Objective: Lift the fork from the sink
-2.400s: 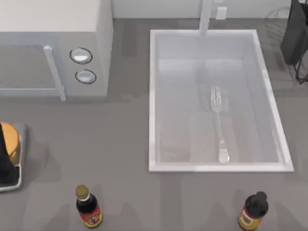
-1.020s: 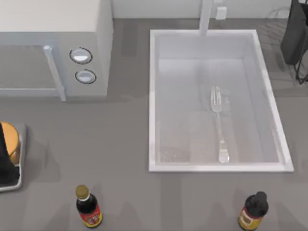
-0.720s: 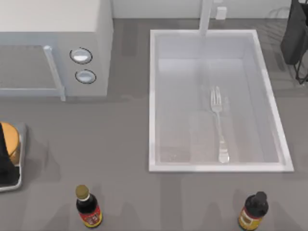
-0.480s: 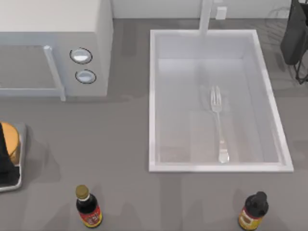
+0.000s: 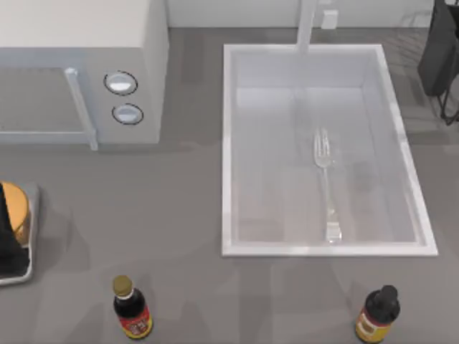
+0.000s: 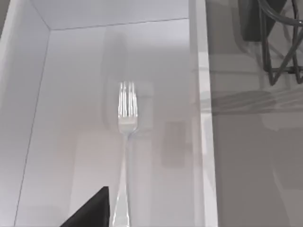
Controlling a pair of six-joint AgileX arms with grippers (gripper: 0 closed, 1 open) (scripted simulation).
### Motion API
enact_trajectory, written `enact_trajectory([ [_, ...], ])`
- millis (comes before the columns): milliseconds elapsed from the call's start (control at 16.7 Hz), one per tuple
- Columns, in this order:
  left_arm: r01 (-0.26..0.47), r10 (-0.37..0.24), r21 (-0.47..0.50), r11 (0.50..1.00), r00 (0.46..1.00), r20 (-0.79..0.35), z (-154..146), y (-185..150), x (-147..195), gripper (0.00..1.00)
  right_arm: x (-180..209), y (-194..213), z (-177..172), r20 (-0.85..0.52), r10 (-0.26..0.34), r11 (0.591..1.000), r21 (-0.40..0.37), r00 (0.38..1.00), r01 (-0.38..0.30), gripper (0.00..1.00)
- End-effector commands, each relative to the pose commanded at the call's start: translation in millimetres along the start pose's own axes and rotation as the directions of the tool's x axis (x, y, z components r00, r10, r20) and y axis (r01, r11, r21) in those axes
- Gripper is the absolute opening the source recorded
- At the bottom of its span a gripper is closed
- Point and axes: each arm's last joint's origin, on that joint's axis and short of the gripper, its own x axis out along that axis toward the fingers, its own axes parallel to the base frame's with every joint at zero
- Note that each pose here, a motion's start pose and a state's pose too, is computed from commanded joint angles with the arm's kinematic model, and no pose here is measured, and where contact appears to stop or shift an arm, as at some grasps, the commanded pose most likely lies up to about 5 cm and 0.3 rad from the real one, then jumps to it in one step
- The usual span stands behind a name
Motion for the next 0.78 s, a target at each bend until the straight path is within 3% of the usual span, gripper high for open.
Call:
enact_trajectory([
  [180, 0.0, 0.0, 0.0, 1.0, 1.0, 0.0, 0.0, 0.0, 0.0, 1.0, 45.9, 24.7, 45.5, -0.204, -0.017, 1.0, 0.013, 0.979, 0.02, 1.0],
  [360, 0.0, 0.0, 0.0, 1.0, 1.0, 0.0, 0.0, 0.0, 0.0, 1.0, 108.0, 50.2, 70.0, -0.394, -0.047, 0.999, 0.003, 0.918, 0.053, 1.0],
  [780, 0.0, 0.0, 0.0, 1.0, 1.0, 0.0, 0.0, 0.0, 0.0, 1.0, 245.6, 95.7, 54.8, -0.675, -0.132, 0.991, -0.07, 0.726, 0.115, 1.0],
])
